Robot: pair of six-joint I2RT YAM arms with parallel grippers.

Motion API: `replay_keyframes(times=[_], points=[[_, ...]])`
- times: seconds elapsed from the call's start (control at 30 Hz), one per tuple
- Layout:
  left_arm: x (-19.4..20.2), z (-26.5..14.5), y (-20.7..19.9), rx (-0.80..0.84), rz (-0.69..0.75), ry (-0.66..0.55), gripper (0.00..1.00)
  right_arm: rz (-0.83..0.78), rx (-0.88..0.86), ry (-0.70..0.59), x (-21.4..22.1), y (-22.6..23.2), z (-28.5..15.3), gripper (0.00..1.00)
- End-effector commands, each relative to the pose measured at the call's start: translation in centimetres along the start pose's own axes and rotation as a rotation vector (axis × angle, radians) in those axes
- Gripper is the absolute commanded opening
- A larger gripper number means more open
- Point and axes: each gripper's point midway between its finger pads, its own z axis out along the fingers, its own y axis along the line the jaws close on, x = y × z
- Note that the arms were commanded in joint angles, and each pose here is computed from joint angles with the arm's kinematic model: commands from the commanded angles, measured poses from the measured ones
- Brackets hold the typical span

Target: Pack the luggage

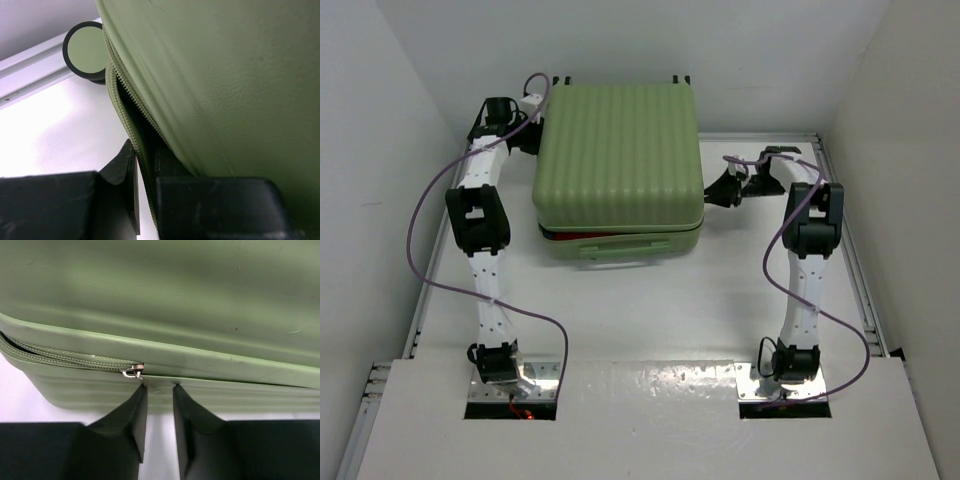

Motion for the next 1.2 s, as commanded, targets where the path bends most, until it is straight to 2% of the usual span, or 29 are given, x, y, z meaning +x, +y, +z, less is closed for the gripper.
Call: replay_keyframes(times=[0.0, 0.03, 0.07, 0.37, 0.63, 0.7, 0.73, 0.83, 0.93, 1.0, 1.1, 1.13, 1.17], points=[[11.3, 5.6, -15.9, 0.506, -0.103, 0.282, 0.02, 0.154, 0.003, -0.076, -3.0, 1.2, 1.0, 0.21], [11.6, 5.6, -16.0, 0.507, -0.11, 0.29, 0.02, 0.157, 0.014, -0.092, -3.3, 1.2, 1.0, 0.15], [11.6, 5.6, -16.0, 0.506, -0.119, 0.292, 0.02, 0.142, 0.018, -0.098, -4.1, 1.1, 1.0, 0.0], [11.7, 4.5, -16.7, 0.483, -0.174, 0.294, 0.0, 0.135, 0.001, -0.071, -7.1, 4.1, 0.5, 0.0], [11.2, 2.3, -16.4, 0.418, -0.228, 0.253, 0.0, 0.259, -0.077, -0.026, -8.0, 11.8, 1.1, 0.0], [11.5, 1.9, -15.9, 0.396, -0.25, 0.242, 0.0, 0.248, -0.119, -0.02, -9.0, 13.4, 2.0, 0.0], [11.4, 1.8, -16.0, 0.394, -0.253, 0.235, 0.0, 0.303, -0.143, -0.011, -8.4, 15.5, 2.2, 0.0], [11.5, 1.5, -16.2, 0.39, -0.266, 0.227, 0.0, 0.35, -0.168, -0.005, -8.7, 17.6, 2.4, 0.0], [11.1, 1.1, -15.7, 0.372, -0.257, 0.208, 0.0, 0.409, -0.12, -0.012, -8.6, 15.4, 1.7, 0.0], [11.0, 1.1, -15.1, 0.352, -0.277, 0.204, 0.0, 0.478, -0.024, -0.032, -7.8, 12.1, -0.4, 0.07], [11.3, 1.6, -11.6, 0.271, -0.339, 0.194, 0.0, 0.45, 0.079, -0.038, -7.3, 7.6, -3.6, 0.11], [10.6, 1.5, -10.6, 0.243, -0.33, 0.178, 0.0, 0.443, 0.111, -0.035, -7.4, 6.8, -4.8, 0.13], [11.5, 2.1, -9.5, 0.194, -0.323, 0.204, 0.0, 0.416, 0.129, -0.027, -7.9, 5.1, -5.6, 0.14]])
